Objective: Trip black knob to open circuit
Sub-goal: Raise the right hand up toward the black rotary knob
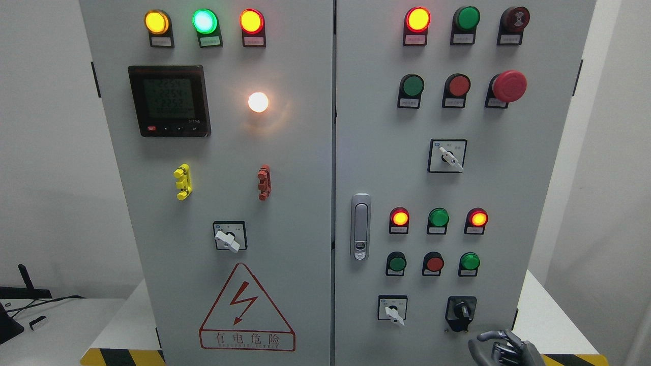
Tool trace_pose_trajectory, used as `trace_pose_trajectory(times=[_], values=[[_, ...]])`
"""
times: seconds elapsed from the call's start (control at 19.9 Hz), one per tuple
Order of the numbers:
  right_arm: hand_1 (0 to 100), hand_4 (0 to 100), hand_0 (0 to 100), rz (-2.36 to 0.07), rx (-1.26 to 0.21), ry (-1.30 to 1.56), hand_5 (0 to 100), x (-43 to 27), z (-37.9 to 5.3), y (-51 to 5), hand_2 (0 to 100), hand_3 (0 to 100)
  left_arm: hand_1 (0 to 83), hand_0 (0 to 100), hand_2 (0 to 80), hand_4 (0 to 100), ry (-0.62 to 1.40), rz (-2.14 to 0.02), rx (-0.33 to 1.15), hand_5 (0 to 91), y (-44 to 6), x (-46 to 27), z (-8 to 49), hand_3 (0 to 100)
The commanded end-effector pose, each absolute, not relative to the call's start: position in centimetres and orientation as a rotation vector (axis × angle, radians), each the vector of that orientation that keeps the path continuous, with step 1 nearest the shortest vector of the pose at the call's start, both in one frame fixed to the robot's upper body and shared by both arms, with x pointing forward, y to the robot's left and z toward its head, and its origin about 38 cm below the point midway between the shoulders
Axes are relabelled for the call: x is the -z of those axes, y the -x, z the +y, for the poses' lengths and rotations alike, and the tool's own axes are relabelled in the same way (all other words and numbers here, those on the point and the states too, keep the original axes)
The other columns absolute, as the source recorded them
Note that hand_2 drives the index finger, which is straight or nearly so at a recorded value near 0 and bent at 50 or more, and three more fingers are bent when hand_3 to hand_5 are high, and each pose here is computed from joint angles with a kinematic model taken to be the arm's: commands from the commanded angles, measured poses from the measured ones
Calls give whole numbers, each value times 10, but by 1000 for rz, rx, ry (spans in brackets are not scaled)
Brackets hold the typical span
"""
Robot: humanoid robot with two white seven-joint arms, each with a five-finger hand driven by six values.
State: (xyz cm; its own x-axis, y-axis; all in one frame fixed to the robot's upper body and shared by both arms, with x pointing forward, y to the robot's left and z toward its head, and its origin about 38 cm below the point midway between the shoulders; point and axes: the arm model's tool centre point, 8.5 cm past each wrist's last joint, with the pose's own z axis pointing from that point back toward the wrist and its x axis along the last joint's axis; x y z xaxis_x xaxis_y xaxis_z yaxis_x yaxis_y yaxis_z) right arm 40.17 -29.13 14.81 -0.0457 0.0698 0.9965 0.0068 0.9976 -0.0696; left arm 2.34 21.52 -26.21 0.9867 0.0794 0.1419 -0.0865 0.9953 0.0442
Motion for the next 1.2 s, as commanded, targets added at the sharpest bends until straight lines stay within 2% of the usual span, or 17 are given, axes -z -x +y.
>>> trace_pose_trajectory(times=[0.0,0.55,1.15], values=[[715,1000,195,-1602,-48,74,958,-143,-295,-405,504,1000,389,120,0,0,-49,-141,-53,0,-24,262,215,0],[750,1000,264,-1603,-31,100,957,-145,-309,-410,448,1000,389,120,0,0,-47,-141,-53,0,-24,262,214,0],[792,1000,278,-1619,-30,101,955,-153,-309,-419,441,1000,389,120,0,0,-49,-141,-53,0,-24,262,215,0]])
